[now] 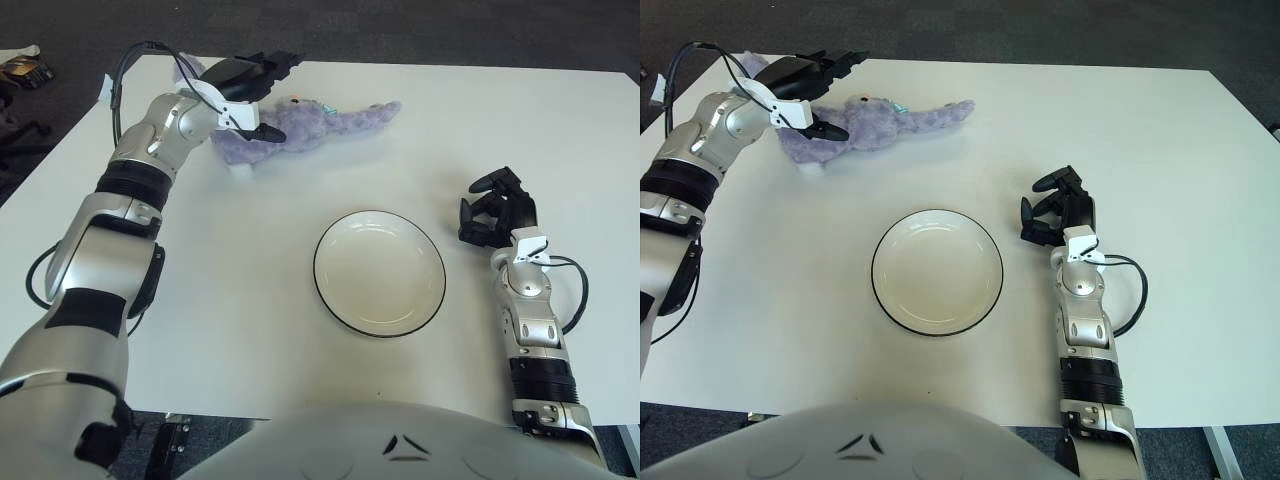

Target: Put the doll into the plate.

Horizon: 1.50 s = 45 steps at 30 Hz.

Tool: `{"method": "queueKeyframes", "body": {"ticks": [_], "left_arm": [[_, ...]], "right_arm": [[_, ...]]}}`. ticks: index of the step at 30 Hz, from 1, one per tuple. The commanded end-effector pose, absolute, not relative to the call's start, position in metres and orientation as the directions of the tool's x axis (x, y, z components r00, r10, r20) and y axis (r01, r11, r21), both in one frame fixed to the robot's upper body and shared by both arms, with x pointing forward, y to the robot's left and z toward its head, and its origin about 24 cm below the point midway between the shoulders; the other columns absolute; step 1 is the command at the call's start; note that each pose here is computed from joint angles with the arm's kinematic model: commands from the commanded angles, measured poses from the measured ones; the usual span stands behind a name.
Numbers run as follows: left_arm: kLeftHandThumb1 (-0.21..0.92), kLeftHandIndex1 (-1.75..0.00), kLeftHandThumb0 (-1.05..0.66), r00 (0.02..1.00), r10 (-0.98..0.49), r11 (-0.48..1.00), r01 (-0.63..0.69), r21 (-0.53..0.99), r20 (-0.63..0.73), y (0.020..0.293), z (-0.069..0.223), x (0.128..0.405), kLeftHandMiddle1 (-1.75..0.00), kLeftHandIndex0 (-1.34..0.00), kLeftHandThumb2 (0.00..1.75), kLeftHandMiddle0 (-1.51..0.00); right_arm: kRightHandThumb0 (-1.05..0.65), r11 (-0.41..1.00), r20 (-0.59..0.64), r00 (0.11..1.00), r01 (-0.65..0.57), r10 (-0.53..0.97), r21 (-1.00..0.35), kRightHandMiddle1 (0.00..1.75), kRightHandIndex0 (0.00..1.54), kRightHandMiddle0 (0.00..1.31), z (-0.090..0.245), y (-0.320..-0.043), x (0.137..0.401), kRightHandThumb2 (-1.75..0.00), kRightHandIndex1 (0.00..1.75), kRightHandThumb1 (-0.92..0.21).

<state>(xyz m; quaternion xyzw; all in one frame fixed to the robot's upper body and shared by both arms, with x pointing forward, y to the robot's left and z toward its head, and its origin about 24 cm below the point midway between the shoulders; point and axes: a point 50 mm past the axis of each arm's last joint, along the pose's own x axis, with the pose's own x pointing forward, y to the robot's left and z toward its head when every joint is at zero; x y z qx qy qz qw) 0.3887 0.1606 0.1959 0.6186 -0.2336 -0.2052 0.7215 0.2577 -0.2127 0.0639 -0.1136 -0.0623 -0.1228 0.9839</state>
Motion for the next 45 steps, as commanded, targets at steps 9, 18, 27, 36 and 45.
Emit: {"method": "queueKeyframes", "body": {"ticks": [9, 18, 27, 36, 45], "left_arm": [[0.92, -0.79, -1.02, 0.800, -0.591, 0.091, -0.063, 0.994, 0.105, 0.160, 0.208, 0.394, -0.57, 0.00, 0.51, -0.09], [0.92, -0.85, -1.05, 0.832, -0.554, -0.007, -0.041, 0.999, 0.031, 0.162, 0.208, 0.399, -0.59, 0.00, 0.56, -0.03], [0.92, -0.76, -1.05, 0.862, -0.505, -0.112, -0.004, 0.994, -0.053, 0.163, 0.209, 0.404, -0.58, 0.00, 0.52, -0.01], [0.92, -0.67, -1.05, 0.878, -0.471, -0.168, 0.003, 0.986, -0.083, 0.164, 0.208, 0.406, -0.56, 0.00, 0.46, 0.00], [0.92, -0.69, -1.05, 0.877, -0.472, -0.172, 0.007, 0.985, -0.089, 0.161, 0.208, 0.406, -0.54, 0.00, 0.43, -0.01]], "right_arm": [[-0.01, 0.946, 0.068, 0.969, 0.245, -0.236, -0.214, 1.75, 0.57, 0.36, 0.048, -0.213, 0.251, -1.26, 1.71, -0.37], [-0.01, 0.948, 0.068, 0.971, 0.240, -0.231, -0.210, 1.75, 0.58, 0.37, 0.048, -0.213, 0.251, -1.25, 1.68, -0.36], [-0.01, 0.944, 0.066, 0.969, 0.248, -0.239, -0.219, 1.75, 0.57, 0.37, 0.048, -0.213, 0.252, -1.20, 1.63, -0.39], [-0.01, 0.943, 0.053, 0.967, 0.254, -0.248, -0.216, 1.75, 0.59, 0.37, 0.048, -0.213, 0.252, -1.21, 1.63, -0.38], [-0.01, 0.943, 0.063, 0.969, 0.248, -0.240, -0.221, 1.75, 0.59, 0.37, 0.049, -0.215, 0.252, -1.20, 1.60, -0.39]]}}
